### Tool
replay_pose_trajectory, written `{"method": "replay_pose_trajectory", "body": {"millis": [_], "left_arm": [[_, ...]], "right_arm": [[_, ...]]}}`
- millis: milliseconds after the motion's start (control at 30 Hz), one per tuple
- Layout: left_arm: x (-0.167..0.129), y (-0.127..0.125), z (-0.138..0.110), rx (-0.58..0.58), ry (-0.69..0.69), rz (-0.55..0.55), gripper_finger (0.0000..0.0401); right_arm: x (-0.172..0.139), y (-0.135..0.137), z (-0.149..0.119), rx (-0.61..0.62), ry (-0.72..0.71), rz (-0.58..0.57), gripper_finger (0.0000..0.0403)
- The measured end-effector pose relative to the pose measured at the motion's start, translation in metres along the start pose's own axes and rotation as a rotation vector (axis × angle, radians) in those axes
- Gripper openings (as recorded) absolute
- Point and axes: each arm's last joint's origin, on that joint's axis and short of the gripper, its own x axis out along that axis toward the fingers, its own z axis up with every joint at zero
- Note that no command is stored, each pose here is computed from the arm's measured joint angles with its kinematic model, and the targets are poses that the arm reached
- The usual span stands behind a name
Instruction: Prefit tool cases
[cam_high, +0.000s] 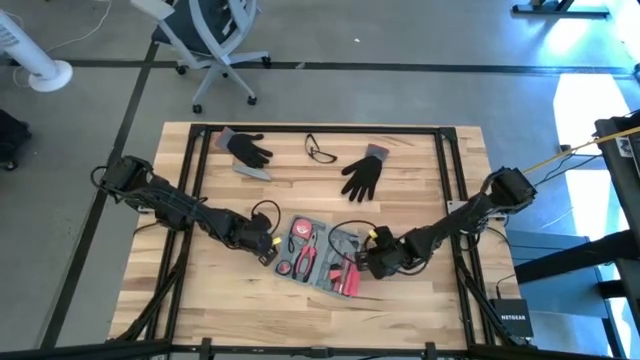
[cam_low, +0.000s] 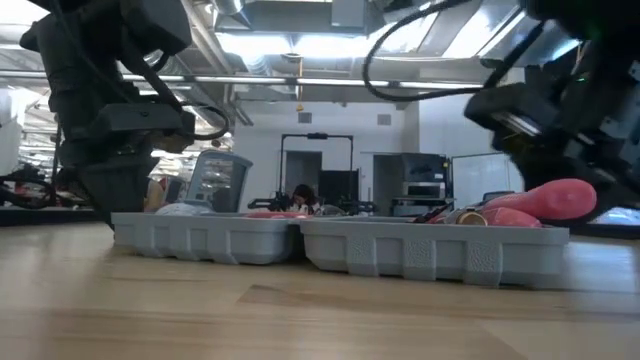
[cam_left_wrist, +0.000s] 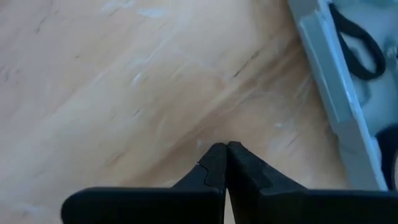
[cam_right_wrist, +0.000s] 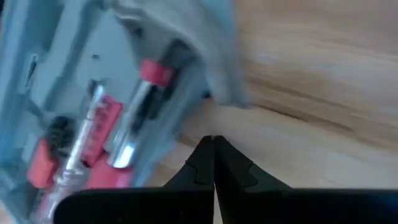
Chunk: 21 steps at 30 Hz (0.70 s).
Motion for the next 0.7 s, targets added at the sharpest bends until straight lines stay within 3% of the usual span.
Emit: {"method": "replay_pose_trajectory", "body": {"millis": [167,433,700], "left_arm": [[0.001,-0.006,-0.005,-0.121,-0.037,-0.033,0.0],[0.007,-0.03,-0.017,-0.341,-0.103,-0.214,0.0],[0.012,-0.052,-0.012,-0.342,-0.126,-0.283,0.0]], "right_arm": [[0.006,0.005,0.009,0.017,-0.012,0.023,0.0],[0.011,0.007,0.035,-0.15,0.044,0.003,0.0],[0.013,0.006,0.057,-0.251,0.048,-0.017,0.0]]}}
